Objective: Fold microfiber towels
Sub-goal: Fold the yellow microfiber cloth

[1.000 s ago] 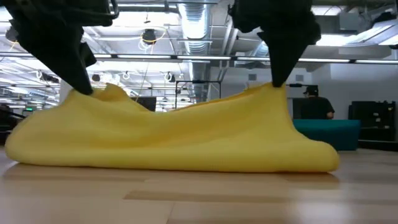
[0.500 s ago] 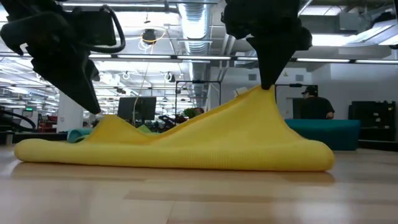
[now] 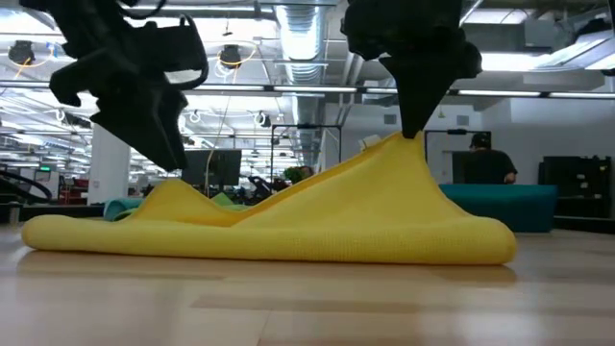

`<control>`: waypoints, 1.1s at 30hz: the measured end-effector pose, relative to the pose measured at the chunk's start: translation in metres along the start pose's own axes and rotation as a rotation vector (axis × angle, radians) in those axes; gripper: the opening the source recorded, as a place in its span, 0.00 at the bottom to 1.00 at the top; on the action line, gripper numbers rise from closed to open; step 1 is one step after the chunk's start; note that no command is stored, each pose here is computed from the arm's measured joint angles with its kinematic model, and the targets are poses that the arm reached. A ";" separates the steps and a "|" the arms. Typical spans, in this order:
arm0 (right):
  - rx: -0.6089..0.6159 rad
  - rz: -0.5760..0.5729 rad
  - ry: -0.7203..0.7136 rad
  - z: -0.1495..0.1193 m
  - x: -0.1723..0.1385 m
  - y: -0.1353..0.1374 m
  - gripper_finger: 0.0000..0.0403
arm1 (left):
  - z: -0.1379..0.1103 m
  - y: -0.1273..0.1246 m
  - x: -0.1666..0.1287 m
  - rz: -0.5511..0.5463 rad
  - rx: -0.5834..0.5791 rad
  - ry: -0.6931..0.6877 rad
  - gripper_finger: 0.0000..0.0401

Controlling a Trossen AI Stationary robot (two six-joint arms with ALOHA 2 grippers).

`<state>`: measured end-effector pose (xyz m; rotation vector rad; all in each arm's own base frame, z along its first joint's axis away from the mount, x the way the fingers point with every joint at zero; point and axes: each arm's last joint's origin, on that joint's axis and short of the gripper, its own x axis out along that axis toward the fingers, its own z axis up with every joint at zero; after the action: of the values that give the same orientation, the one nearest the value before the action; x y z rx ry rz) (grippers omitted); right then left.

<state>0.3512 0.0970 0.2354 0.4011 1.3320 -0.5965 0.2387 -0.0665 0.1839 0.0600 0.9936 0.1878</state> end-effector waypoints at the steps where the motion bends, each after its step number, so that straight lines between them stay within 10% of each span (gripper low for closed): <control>1: 0.000 0.001 0.002 0.000 0.000 0.000 0.02 | 0.002 0.002 0.001 -0.035 0.015 0.004 0.49; 16: 0.014 -0.002 0.003 0.004 0.001 -0.003 0.02 | 0.004 0.018 0.027 -0.180 0.087 0.095 0.33; 24: 0.023 -0.005 0.004 0.007 0.002 -0.006 0.02 | 0.010 0.021 0.025 -0.132 0.080 0.070 0.03; 33: 0.039 -0.049 0.056 0.011 0.004 -0.017 0.02 | 0.018 0.029 0.011 -0.051 0.024 0.036 0.00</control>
<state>0.3499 0.0767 0.2350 0.4207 1.3888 -0.6572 0.2565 -0.0357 0.1884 0.0533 1.0322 0.1309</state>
